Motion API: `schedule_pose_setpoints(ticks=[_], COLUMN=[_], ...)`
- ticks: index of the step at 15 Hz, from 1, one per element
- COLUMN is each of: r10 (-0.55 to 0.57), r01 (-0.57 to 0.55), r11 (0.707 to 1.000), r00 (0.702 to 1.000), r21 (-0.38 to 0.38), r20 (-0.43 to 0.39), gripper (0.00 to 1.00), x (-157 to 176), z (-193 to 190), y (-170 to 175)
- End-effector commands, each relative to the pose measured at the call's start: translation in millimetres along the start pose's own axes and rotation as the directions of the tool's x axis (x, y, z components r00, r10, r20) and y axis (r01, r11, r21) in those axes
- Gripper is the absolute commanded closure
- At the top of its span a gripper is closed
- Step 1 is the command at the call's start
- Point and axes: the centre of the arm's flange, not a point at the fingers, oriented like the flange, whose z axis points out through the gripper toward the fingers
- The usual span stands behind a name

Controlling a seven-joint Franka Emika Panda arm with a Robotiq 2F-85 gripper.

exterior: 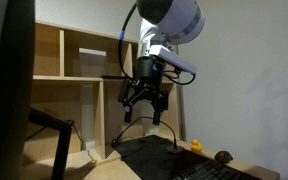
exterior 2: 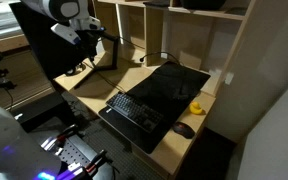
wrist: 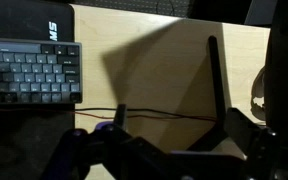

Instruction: Move the mouse to the left

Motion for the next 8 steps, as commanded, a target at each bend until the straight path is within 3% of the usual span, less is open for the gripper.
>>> schedule_pose_setpoints(ticks=[1, 3, 6, 7, 8], r10=[0.0, 0.122, 0.292, 0.214, 0.237], r01=[0.0, -0.122, -0.289, -0.213, -0.236], r11=[1.0, 0.992, 0.956, 0.977, 0.971], r00=[1.0, 0.991, 0.951, 0.974, 0.968], r21=[0.0, 0.013, 0.044, 0.024, 0.03], r20=[0.0, -0.055, -0.104, -0.077, -0.087], gripper=[0.0, 0.0, 0.0, 0.0, 0.0], x=[0.0, 7.6, 18.1, 19.9, 21.4], z=[0.0, -11.8, -39.3, -27.0, -32.9], y=[0.0, 40.9, 119.9, 84.3, 103.1])
